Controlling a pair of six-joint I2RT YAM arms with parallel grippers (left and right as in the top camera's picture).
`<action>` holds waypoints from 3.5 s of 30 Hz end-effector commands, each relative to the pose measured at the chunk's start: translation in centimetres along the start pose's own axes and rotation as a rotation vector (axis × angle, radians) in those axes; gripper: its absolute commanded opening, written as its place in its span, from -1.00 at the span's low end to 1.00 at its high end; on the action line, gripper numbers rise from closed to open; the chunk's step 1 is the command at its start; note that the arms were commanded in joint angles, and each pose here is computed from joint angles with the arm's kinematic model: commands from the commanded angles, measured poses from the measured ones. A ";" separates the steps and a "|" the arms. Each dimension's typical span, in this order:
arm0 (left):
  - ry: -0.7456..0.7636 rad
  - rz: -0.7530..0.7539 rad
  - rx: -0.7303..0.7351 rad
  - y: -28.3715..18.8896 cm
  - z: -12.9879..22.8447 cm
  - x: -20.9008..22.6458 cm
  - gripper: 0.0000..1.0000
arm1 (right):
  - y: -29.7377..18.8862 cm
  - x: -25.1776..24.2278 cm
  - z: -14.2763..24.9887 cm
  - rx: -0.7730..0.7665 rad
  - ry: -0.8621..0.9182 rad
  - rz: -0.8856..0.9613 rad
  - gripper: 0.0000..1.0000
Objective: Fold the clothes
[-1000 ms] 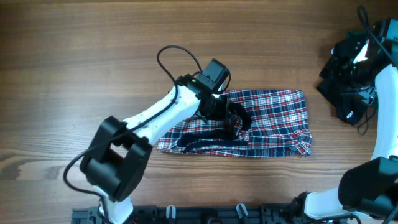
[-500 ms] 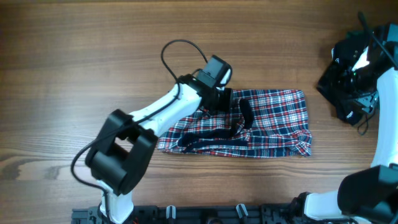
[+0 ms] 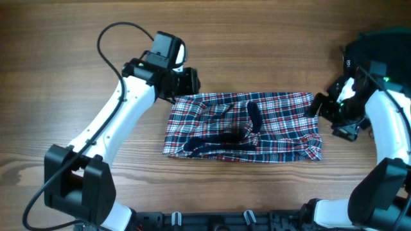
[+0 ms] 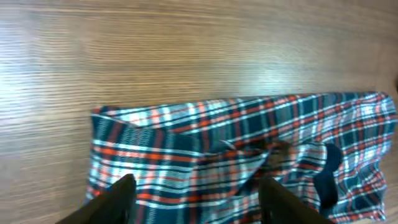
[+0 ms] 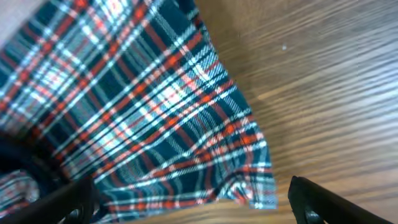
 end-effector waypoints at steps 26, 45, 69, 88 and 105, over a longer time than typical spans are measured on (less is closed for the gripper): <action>-0.085 -0.222 -0.020 -1.2 -1.4 5.6 0.56 | 9.5 1.4 1.5 0.103 -0.027 -0.038 0.70; -0.087 -0.223 -0.016 -1.2 -1.3 5.7 0.58 | 5.6 2.4 -0.8 -0.027 -0.026 -0.044 -0.91; -0.088 -0.222 -0.008 -1.2 -1.2 5.6 0.60 | -4.0 15.9 3.6 -0.290 -0.409 -0.110 -0.91; -0.092 -0.233 -0.013 -1.2 -1.2 5.8 0.58 | 0.0 26.2 9.0 -0.169 -0.549 -0.352 -0.91; -0.196 -0.292 -0.032 -2.3 -2.3 9.2 0.58 | 0.2 29.5 11.4 -0.141 -0.575 -0.490 -0.91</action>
Point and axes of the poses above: each gripper's point midway between its finger pads, its own y axis out along the fingers, its own x axis along the line the jaws close on, z = x × y, the point moved 9 cm from there along -y, back along the fingers, and after that the axes turned 7 degrees about -y, right-handed, at the moved point
